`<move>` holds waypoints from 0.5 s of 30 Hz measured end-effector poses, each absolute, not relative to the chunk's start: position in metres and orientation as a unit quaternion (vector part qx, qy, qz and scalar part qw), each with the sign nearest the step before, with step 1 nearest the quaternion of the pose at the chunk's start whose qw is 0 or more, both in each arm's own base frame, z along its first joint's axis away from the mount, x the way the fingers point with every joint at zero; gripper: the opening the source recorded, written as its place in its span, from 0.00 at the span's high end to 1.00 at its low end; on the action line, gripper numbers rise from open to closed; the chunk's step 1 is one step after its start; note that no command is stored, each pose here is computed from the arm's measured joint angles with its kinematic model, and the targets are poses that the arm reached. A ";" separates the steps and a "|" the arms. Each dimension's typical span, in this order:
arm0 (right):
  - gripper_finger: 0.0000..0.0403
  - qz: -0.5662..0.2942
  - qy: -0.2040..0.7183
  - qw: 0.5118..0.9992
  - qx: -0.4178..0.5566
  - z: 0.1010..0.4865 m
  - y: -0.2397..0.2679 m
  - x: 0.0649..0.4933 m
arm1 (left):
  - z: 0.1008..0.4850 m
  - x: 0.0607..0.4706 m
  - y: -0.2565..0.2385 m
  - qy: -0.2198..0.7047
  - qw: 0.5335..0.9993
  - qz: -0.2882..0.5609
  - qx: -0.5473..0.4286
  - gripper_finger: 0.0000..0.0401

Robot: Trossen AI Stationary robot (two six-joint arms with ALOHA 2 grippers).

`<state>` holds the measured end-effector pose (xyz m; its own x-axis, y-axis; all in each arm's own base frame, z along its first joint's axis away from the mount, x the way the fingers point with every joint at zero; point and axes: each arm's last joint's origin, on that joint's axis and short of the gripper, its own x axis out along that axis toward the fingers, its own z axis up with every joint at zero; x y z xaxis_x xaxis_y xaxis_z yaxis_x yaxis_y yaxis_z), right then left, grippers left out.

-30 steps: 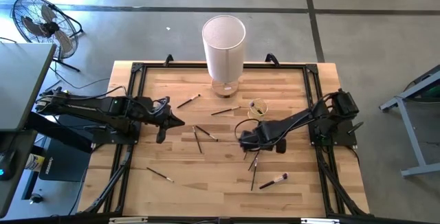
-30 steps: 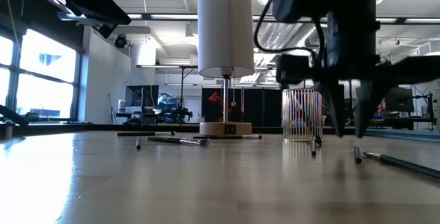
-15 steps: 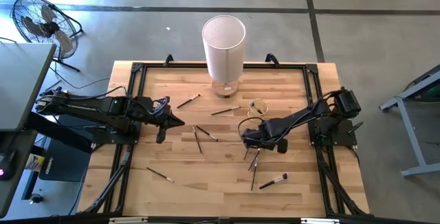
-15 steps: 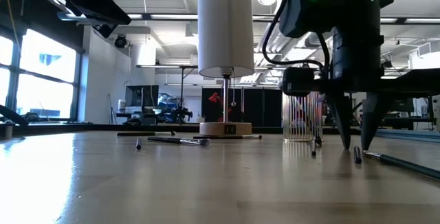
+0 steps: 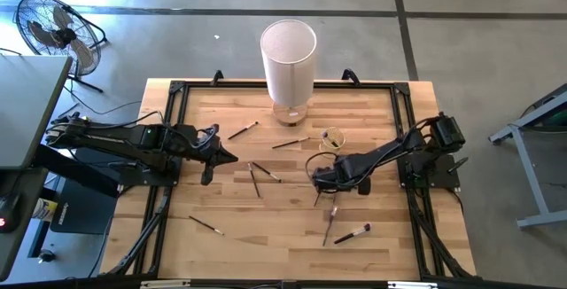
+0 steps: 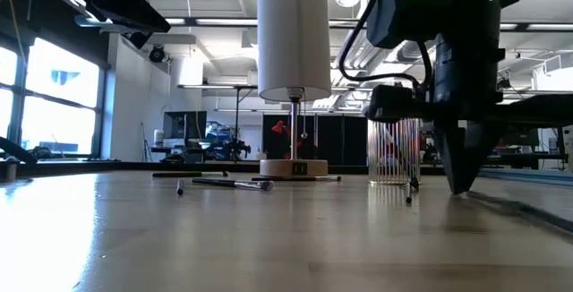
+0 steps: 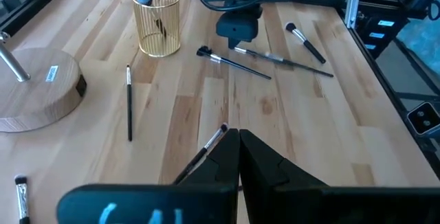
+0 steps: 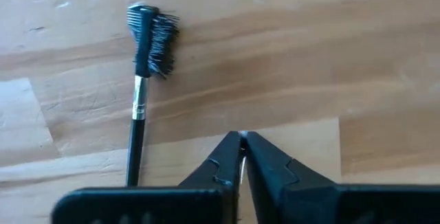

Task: Pick & Place Makeup Brushes
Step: Put the black eyeshadow brush into the makeup brush holder

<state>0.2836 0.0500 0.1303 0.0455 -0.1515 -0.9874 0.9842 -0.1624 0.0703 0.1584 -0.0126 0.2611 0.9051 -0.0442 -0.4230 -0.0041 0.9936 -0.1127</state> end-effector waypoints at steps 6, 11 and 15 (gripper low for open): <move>1.00 -0.500 0.450 0.587 0.450 0.130 0.053 0.287 | 0.261 0.158 -0.013 0.217 0.975 -0.011 -0.049 1.00; 1.00 -0.462 0.458 0.643 0.404 0.130 0.061 0.290 | 0.261 0.158 -0.013 0.217 0.975 -0.011 -0.049 1.00; 1.00 -0.461 0.434 0.667 0.392 0.130 0.070 0.290 | 0.261 0.158 -0.013 0.217 0.975 -0.011 -0.049 1.00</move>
